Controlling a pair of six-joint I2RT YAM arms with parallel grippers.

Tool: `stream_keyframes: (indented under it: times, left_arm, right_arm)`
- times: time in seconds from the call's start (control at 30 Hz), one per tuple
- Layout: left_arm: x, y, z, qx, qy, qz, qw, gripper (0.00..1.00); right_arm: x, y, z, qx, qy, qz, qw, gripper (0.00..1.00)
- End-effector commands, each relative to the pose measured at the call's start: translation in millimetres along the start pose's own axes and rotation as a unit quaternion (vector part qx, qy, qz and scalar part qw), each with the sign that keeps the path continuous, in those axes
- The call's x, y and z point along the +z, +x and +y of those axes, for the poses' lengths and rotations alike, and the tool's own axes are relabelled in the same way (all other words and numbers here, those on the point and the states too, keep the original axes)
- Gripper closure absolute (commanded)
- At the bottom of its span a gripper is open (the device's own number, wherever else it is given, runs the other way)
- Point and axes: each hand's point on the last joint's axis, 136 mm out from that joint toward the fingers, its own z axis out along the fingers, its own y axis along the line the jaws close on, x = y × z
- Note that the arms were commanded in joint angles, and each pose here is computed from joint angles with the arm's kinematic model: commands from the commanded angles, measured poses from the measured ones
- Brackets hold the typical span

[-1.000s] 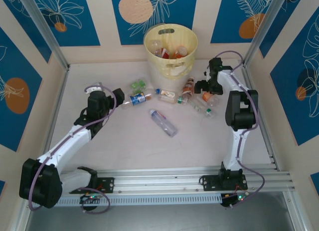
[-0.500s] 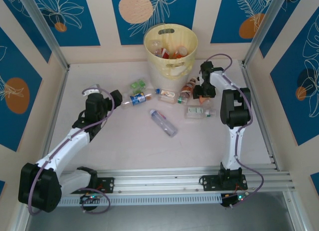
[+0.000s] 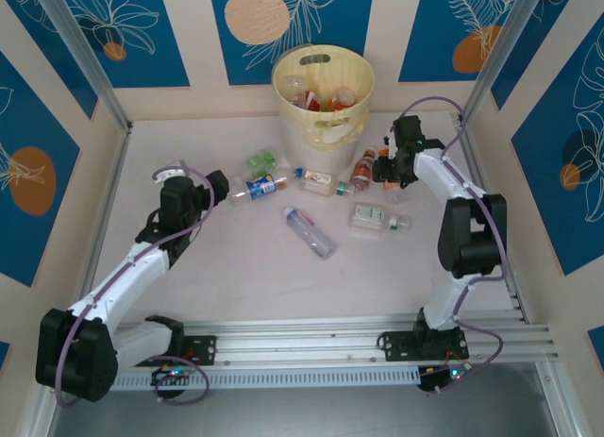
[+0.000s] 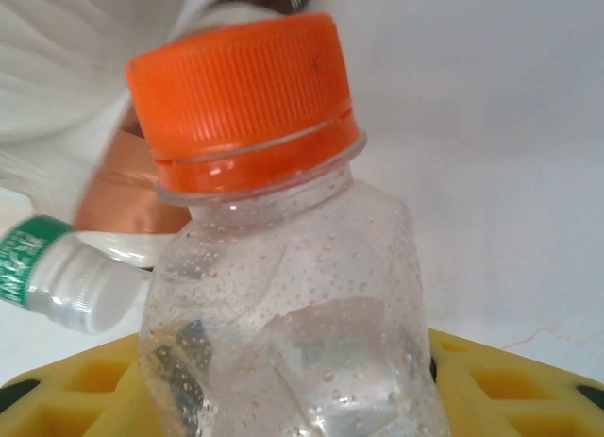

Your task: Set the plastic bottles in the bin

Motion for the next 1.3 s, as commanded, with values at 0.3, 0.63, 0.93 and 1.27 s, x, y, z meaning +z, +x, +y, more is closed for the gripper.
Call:
stream_keyframes:
  times: [0.3, 0.63, 0.93, 1.27]
  left_arm:
    - [5, 2, -24, -0.008, 0.071, 0.017, 0.997, 0.0]
    - [7, 8, -56, 0.017, 0.155, 0.04, 0.987, 0.0]
    - [11, 17, -50, 0.014, 0.143, 0.055, 0.988, 0.0]
    - [9, 19, -43, 0.015, 0.128, 0.057, 0.99, 0.0]
  right_arm:
    - [-91, -55, 31, 0.011, -0.094, -0.225, 0.97, 0.58]
    - [-187, -103, 87, 0.025, -0.261, -0.302, 0.916, 0.57]
    - [-255, -156, 131, -0.01, -0.365, -0.343, 0.865, 0.56]
    - [-213, -222, 153, -0.011, -0.291, -0.355, 0.888, 0.52]
